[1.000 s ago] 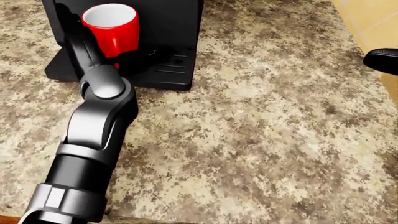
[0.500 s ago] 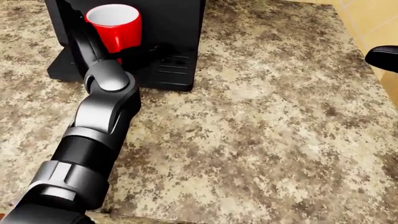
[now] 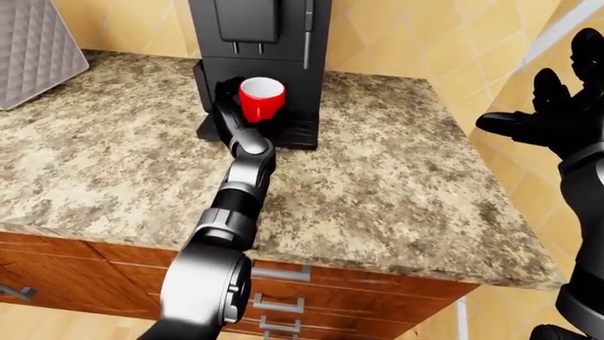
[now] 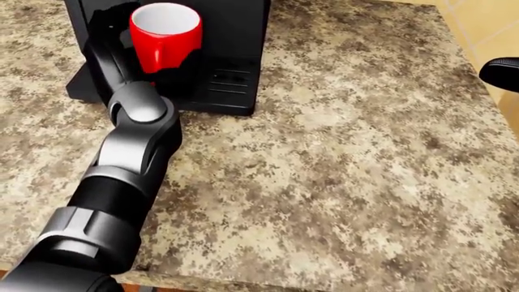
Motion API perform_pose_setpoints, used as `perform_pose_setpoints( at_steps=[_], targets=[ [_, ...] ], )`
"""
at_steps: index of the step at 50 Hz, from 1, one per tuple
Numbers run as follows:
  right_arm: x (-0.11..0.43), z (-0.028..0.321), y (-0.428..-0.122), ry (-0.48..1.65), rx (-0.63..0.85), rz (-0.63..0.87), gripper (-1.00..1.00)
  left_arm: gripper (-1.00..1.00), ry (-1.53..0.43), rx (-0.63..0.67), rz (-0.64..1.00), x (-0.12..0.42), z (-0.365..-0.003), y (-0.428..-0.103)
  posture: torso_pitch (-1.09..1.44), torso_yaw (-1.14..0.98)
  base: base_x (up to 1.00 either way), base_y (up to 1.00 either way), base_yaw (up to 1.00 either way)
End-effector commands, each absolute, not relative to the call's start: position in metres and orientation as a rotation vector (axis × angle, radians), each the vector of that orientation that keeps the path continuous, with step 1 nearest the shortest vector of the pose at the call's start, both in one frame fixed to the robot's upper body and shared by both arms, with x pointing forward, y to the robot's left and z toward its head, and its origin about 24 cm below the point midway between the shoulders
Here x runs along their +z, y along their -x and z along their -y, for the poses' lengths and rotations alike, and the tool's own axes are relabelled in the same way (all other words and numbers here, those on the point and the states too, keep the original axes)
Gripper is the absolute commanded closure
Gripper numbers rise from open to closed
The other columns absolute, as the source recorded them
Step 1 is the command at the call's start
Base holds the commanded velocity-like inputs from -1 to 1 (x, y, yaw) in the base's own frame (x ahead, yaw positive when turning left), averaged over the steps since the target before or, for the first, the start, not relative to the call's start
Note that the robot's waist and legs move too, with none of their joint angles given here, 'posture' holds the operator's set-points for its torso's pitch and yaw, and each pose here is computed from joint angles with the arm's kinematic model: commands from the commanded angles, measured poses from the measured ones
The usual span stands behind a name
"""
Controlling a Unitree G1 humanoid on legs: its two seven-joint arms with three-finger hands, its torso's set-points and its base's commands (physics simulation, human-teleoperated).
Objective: Pick the mug from under the coffee machine dispenser and place it on the counter.
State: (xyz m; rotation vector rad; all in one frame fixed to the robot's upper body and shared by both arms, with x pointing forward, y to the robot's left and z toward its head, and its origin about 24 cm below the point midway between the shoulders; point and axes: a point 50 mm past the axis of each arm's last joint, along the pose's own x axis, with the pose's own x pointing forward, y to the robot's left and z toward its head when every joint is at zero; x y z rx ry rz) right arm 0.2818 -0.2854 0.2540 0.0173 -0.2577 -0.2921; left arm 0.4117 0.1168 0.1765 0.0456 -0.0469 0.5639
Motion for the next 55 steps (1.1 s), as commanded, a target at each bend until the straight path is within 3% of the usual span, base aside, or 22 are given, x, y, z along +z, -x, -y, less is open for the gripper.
perform_pose_setpoints(
  at_steps=[1,10,12,16,22,32,41,55],
  targets=[
    [0.272,0.286,-0.276,-0.002,-0.297,0.346,-1.0,1.0,-0.031,0.543,0.138,0.2,-0.111,-0.413,0.0,0.0,0.0,0.0,0.0],
    [0.273,0.286,-0.275,-0.002,-0.296,0.347,-1.0,1.0,-0.01,0.507,0.154,0.212,-0.107,-0.41,0.0,0.0,0.0,0.0,0.0],
    [0.274,0.286,-0.276,-0.002,-0.296,0.349,-1.0,1.0,-0.013,0.397,0.233,0.222,-0.101,-0.405,0.0,0.0,0.0,0.0,0.0],
    [0.274,0.285,-0.275,-0.003,-0.295,0.349,-1.0,1.0,0.0,0.359,0.232,0.221,-0.104,-0.404,0.0,0.0,0.0,0.0,0.0],
    [0.274,0.285,-0.275,-0.002,-0.293,0.349,-1.0,1.0,0.007,0.374,0.25,0.226,-0.111,-0.4,0.0,0.0,0.0,0.0,0.0],
    [0.274,0.285,-0.275,-0.001,-0.292,0.348,-1.0,1.0,0.031,0.257,0.24,0.223,-0.11,-0.387,0.0,0.0,0.0,0.0,0.0],
    [0.274,0.284,-0.276,0.001,-0.289,0.348,-1.0,1.0,0.027,0.245,0.232,0.216,-0.125,-0.374,0.0,0.0,0.0,0.0,0.0],
    [0.276,0.284,-0.275,0.0,-0.291,0.353,-1.0,1.0,0.05,0.17,0.216,0.224,-0.14,-0.338,0.0,0.0,0.0,0.0,0.0]
  ],
)
